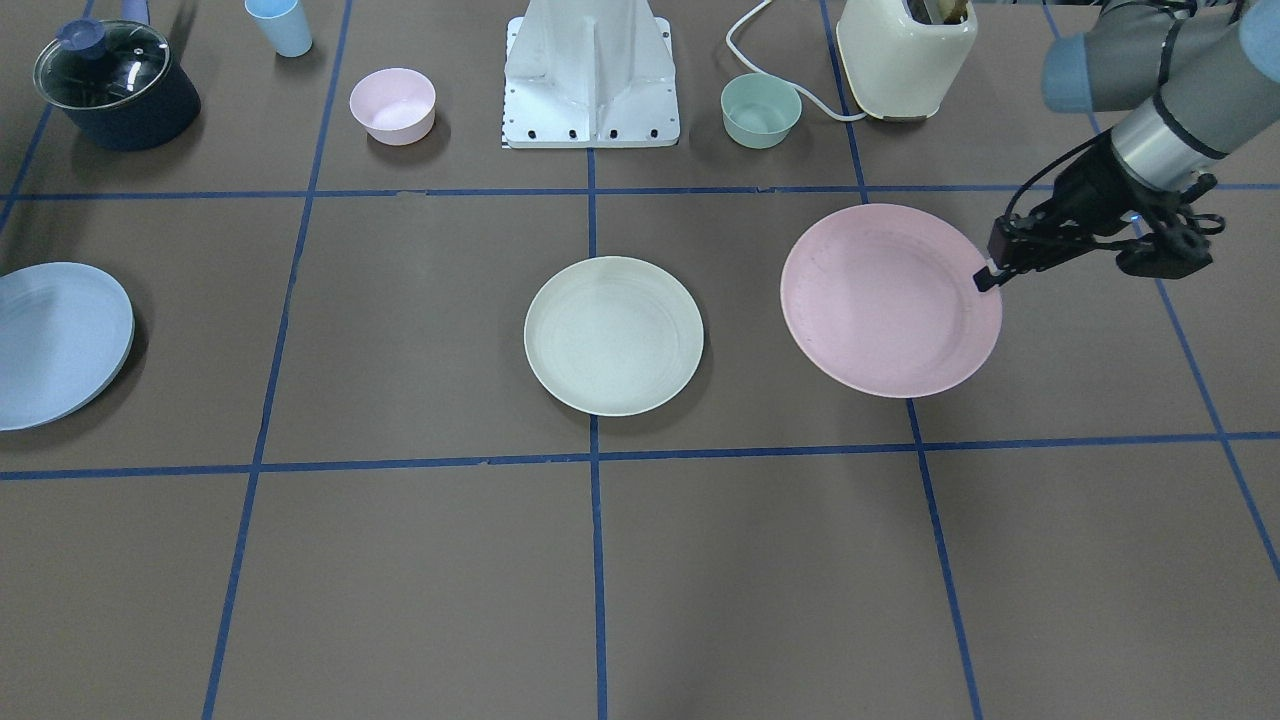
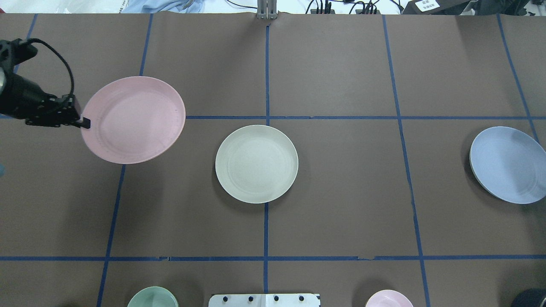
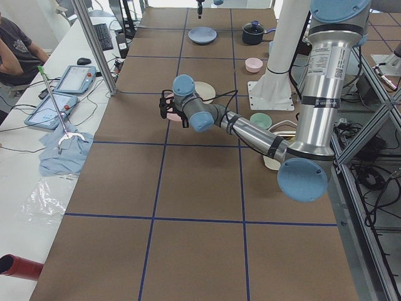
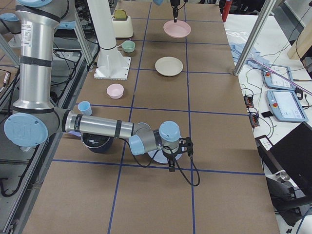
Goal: Stack three plates with pink and blue
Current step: 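Carry the pink plate with the left gripper onto the cream plate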
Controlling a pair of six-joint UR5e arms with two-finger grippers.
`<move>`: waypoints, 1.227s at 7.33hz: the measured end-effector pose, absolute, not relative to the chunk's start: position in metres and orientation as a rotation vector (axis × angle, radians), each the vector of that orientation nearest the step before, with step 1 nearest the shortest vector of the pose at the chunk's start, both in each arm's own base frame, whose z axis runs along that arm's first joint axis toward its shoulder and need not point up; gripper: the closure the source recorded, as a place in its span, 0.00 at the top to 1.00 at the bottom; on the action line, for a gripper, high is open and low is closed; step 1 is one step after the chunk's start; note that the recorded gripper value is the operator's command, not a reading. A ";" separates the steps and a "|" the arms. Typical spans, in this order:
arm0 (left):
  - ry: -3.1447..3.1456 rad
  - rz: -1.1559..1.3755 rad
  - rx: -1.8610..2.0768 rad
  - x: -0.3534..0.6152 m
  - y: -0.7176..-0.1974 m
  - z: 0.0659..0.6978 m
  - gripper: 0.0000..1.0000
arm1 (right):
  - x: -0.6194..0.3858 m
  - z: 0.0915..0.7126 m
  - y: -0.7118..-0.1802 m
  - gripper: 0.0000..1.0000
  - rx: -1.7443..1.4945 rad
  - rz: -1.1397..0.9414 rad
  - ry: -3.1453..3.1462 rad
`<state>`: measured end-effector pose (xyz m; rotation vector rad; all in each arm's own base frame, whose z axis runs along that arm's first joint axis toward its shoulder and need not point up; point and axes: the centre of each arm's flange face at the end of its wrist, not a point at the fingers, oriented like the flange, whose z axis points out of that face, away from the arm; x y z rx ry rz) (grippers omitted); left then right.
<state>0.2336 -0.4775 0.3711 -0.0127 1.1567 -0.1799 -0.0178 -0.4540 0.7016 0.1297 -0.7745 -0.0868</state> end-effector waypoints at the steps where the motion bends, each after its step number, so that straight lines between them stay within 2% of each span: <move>1: 1.180 -0.189 -0.050 0.260 -0.474 0.348 0.00 | -0.028 0.718 -0.449 1.00 0.127 -0.111 -0.780; 4: 1.202 -0.192 -0.085 0.298 -0.465 0.320 0.00 | -0.054 0.739 -0.440 0.98 0.090 -0.162 -0.791; 5: 1.203 -0.185 -0.090 0.304 -0.462 0.317 0.00 | -0.061 0.742 -0.437 0.86 0.076 -0.174 -0.793; 6: 1.206 -0.178 -0.091 0.309 -0.460 0.314 0.00 | -0.067 0.745 -0.435 0.39 0.061 -0.185 -0.799; 7: 1.207 -0.176 -0.090 0.312 -0.459 0.312 0.00 | -0.071 0.747 -0.434 0.00 0.050 -0.191 -0.806; 9: 1.204 -0.177 -0.086 0.316 -0.458 0.311 0.00 | -0.074 0.748 -0.433 0.00 0.043 -0.197 -0.811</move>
